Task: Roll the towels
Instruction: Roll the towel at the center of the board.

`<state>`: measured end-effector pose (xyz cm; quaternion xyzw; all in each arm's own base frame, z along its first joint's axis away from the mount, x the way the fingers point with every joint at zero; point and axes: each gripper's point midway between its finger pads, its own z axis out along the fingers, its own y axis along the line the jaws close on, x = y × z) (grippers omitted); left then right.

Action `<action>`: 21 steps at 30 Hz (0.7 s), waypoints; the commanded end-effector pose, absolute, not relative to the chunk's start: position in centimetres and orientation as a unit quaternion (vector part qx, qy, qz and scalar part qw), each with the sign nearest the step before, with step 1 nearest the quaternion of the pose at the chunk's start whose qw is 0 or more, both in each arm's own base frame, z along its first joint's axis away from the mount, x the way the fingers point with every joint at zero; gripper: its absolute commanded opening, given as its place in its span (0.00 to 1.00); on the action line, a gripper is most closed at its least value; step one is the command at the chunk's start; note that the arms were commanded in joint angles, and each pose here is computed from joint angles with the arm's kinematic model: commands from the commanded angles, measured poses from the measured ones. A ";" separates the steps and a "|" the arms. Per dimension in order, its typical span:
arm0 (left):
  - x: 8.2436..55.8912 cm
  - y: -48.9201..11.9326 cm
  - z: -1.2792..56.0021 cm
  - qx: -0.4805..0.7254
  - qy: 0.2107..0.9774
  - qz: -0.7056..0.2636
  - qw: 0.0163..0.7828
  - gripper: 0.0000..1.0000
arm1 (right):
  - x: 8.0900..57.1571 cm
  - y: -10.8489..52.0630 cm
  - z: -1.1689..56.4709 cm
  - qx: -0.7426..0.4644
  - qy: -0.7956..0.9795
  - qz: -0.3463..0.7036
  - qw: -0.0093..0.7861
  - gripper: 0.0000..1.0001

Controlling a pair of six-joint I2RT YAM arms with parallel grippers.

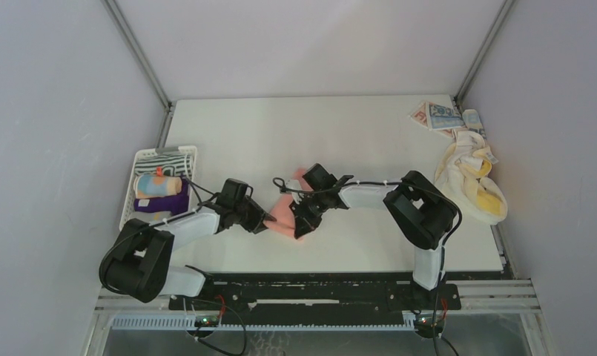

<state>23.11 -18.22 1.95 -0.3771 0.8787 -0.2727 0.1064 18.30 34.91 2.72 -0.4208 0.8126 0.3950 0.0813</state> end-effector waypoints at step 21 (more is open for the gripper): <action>22.2 -19.1 1.8 -0.376 0.894 -0.244 0.022 0.00 | 19.0 35.6 6.9 -0.506 0.764 0.257 0.305 0.55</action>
